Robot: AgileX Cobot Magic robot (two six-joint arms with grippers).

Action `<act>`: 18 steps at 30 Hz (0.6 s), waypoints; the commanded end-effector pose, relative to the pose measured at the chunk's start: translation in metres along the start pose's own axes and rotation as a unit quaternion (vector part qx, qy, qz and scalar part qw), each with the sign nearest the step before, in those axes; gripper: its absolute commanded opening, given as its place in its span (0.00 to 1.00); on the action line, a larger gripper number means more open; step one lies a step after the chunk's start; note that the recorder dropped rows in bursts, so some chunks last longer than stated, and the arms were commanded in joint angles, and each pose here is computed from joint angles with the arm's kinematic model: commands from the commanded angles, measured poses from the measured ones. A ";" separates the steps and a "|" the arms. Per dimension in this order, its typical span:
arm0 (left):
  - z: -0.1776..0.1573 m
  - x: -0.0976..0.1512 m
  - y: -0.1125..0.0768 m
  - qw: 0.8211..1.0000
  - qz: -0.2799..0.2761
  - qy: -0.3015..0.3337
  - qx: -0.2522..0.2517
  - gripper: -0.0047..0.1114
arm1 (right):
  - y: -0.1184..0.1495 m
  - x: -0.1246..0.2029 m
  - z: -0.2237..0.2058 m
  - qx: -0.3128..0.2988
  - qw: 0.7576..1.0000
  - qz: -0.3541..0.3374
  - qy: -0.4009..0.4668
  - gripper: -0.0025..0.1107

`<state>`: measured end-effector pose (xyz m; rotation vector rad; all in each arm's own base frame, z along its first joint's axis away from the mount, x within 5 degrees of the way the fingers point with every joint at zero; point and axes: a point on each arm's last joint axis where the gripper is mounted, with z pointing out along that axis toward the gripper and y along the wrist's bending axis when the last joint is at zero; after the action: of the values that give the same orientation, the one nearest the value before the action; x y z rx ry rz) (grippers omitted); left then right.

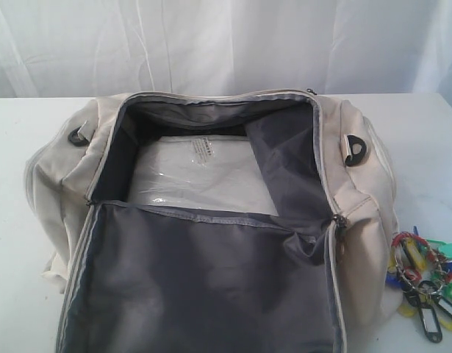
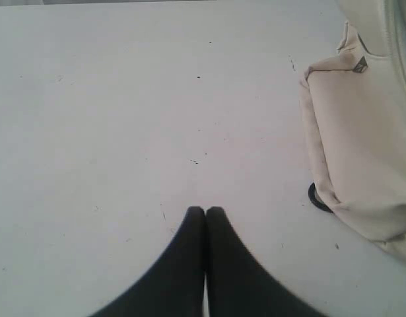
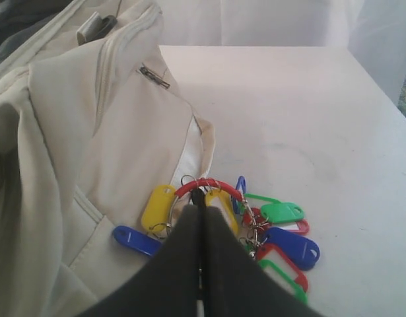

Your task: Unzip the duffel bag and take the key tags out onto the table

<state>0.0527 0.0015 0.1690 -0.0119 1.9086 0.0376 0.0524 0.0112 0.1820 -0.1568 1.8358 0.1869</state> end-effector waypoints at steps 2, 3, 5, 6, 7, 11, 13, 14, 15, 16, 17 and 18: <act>0.000 0.000 0.000 1.000 -0.005 -0.003 0.000 0.04 | -0.002 0.000 0.000 0.018 1.000 0.005 -0.003 0.02; 0.000 0.000 0.000 1.000 -0.005 -0.003 0.000 0.04 | -0.002 0.000 0.000 0.018 1.000 0.005 -0.003 0.02; 0.000 0.000 -0.001 1.000 -0.001 -0.003 0.010 0.04 | -0.002 0.000 0.000 0.018 1.000 0.005 -0.003 0.02; 0.000 0.000 -0.002 1.000 0.001 -0.003 0.015 0.04 | -0.002 0.000 0.000 0.018 1.000 0.005 -0.003 0.02; 0.000 0.000 -0.002 1.000 0.003 -0.004 0.021 0.04 | -0.002 0.000 0.000 0.018 1.000 0.005 -0.003 0.02; 0.000 0.000 -0.003 1.000 0.003 -0.004 0.022 0.04 | -0.002 0.000 0.000 0.017 1.000 0.004 -0.003 0.02; 0.000 0.000 -0.003 1.000 0.003 -0.004 0.022 0.04 | -0.002 0.000 0.000 0.016 1.000 0.004 -0.003 0.02; 0.000 0.000 -0.003 1.000 0.003 -0.004 0.022 0.04 | -0.002 0.000 0.000 0.014 1.000 0.004 -0.005 0.02; 0.000 0.000 -0.003 1.000 0.003 -0.004 0.022 0.04 | -0.002 0.000 0.000 0.015 1.000 0.004 -0.005 0.02; 0.000 0.000 -0.003 1.000 0.003 -0.004 0.022 0.04 | -0.001 0.000 0.000 0.011 1.000 0.003 -0.005 0.02; 0.000 0.000 -0.003 1.000 0.003 -0.004 0.022 0.04 | -0.001 0.000 0.000 0.010 1.000 0.002 -0.005 0.02; 0.000 0.000 -0.003 1.000 0.003 -0.004 0.022 0.04 | -0.001 0.000 0.000 0.007 1.000 0.002 -0.005 0.02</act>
<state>0.0527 -0.0005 0.1690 0.0243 1.9083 0.0120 0.0525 0.0097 0.1815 -0.1298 1.8432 0.1684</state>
